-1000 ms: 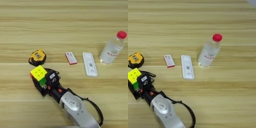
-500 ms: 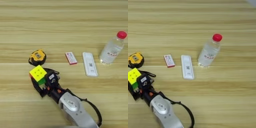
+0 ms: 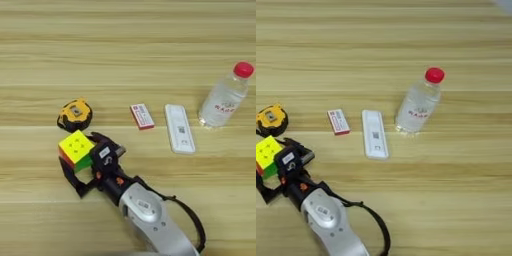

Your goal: Move the objects on the table

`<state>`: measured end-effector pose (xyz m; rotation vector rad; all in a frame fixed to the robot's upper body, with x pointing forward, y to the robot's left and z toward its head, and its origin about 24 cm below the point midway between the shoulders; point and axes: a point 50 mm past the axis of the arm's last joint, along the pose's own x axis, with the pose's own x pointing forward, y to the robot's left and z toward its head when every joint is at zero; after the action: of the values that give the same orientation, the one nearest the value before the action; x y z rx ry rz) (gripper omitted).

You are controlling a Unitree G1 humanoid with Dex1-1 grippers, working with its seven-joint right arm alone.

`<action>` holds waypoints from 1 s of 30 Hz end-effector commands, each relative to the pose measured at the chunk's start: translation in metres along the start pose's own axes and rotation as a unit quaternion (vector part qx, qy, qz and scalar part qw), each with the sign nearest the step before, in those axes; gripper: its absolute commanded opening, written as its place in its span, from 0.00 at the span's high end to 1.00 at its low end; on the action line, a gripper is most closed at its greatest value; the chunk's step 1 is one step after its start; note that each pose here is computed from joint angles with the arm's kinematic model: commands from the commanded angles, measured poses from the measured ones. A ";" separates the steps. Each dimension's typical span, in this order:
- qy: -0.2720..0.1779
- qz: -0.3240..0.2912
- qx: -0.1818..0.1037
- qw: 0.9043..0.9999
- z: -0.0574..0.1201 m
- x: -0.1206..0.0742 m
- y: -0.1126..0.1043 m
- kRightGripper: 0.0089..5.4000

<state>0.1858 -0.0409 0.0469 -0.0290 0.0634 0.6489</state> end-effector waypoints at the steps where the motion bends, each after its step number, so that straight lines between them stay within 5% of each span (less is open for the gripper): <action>1: -0.108 -0.036 -0.036 0.993 0.048 0.000 -0.017 0.00; 6: -0.159 -0.100 -0.057 0.981 0.075 -0.007 -0.046 0.00; 9: -0.160 -0.149 -0.065 0.974 0.077 -0.006 -0.069 0.00; 18: -0.072 -0.238 -0.036 0.968 0.034 0.012 -0.112 0.00; 30: -0.021 -0.223 0.028 0.974 0.002 0.027 -0.116 0.00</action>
<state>0.2628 -0.1202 0.0226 0.0112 0.1540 0.1879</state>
